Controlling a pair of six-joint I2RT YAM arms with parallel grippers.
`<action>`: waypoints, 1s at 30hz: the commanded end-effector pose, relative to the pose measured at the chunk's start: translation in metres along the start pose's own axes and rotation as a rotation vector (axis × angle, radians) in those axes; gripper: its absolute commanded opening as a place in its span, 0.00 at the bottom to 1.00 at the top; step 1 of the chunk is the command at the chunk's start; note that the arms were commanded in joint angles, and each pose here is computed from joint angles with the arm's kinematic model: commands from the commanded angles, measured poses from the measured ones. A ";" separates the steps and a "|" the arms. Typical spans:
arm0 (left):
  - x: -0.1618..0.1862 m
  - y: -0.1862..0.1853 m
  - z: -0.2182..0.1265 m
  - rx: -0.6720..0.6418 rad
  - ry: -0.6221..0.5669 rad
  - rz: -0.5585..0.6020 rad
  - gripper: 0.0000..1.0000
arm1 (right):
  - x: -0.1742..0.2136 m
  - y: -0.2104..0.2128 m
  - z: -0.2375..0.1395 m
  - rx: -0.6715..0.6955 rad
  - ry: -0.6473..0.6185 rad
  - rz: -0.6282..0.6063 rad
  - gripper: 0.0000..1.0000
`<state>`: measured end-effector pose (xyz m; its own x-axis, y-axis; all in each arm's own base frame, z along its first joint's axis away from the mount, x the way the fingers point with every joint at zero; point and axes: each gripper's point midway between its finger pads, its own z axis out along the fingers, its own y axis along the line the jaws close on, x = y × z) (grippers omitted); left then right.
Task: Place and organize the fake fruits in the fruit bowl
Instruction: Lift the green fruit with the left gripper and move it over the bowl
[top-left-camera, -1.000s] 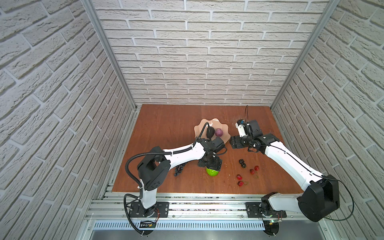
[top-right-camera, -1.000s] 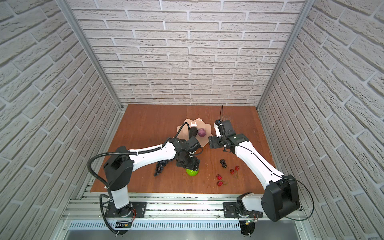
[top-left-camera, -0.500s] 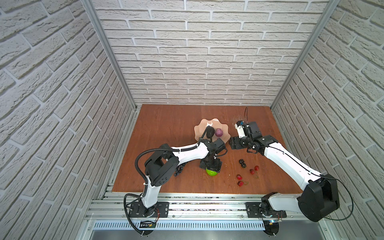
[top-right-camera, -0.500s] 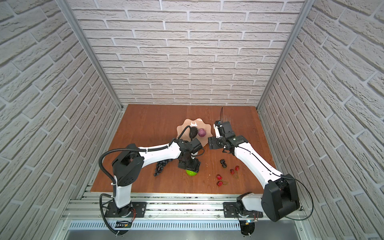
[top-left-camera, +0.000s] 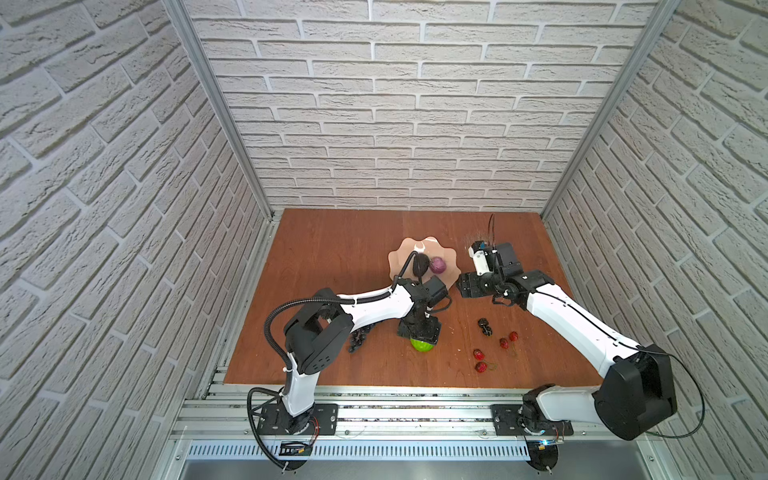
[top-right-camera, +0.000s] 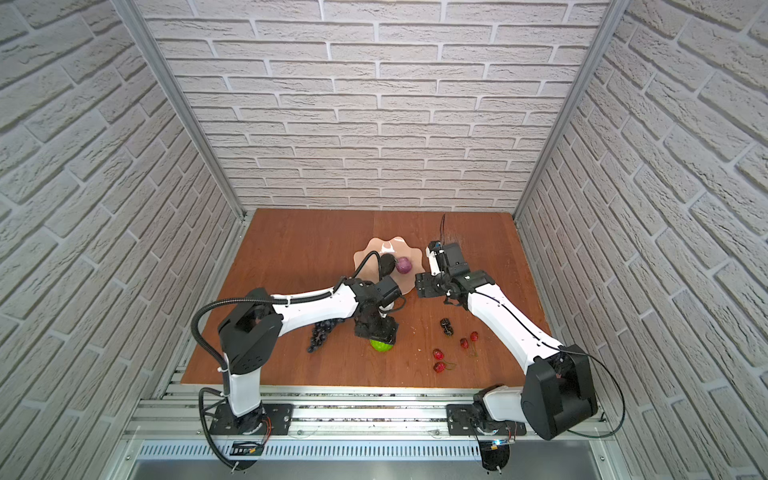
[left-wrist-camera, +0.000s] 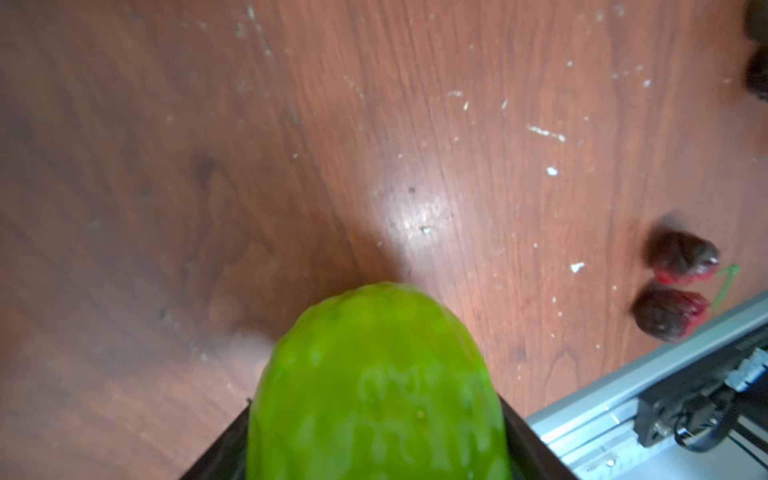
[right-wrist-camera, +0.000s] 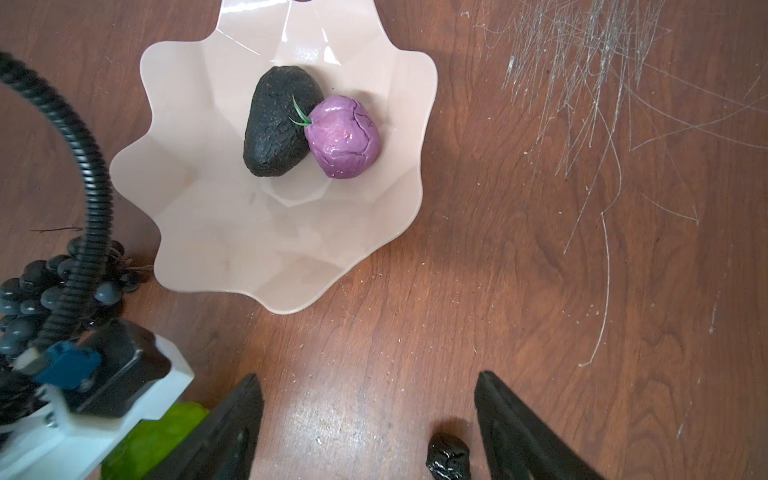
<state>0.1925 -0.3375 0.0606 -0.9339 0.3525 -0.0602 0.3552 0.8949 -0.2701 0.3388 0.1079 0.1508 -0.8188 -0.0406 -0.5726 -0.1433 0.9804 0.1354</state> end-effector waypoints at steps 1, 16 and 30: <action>-0.006 0.002 -0.039 0.020 -0.102 0.015 0.49 | -0.013 0.002 -0.005 -0.012 -0.043 0.007 0.82; -0.117 0.052 -0.118 -0.022 -0.366 -0.029 0.50 | -0.027 0.015 -0.009 -0.072 -0.075 0.016 0.79; -0.209 0.091 -0.075 -0.099 -0.366 -0.028 0.51 | -0.026 0.014 -0.020 -0.061 -0.076 -0.044 0.79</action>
<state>0.4107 -0.3107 0.1154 -0.9061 0.2035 -0.3710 0.2947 0.9327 -0.2079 0.3471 0.1172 0.1711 -0.7903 -0.0588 -0.6099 -0.1923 0.9689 0.1558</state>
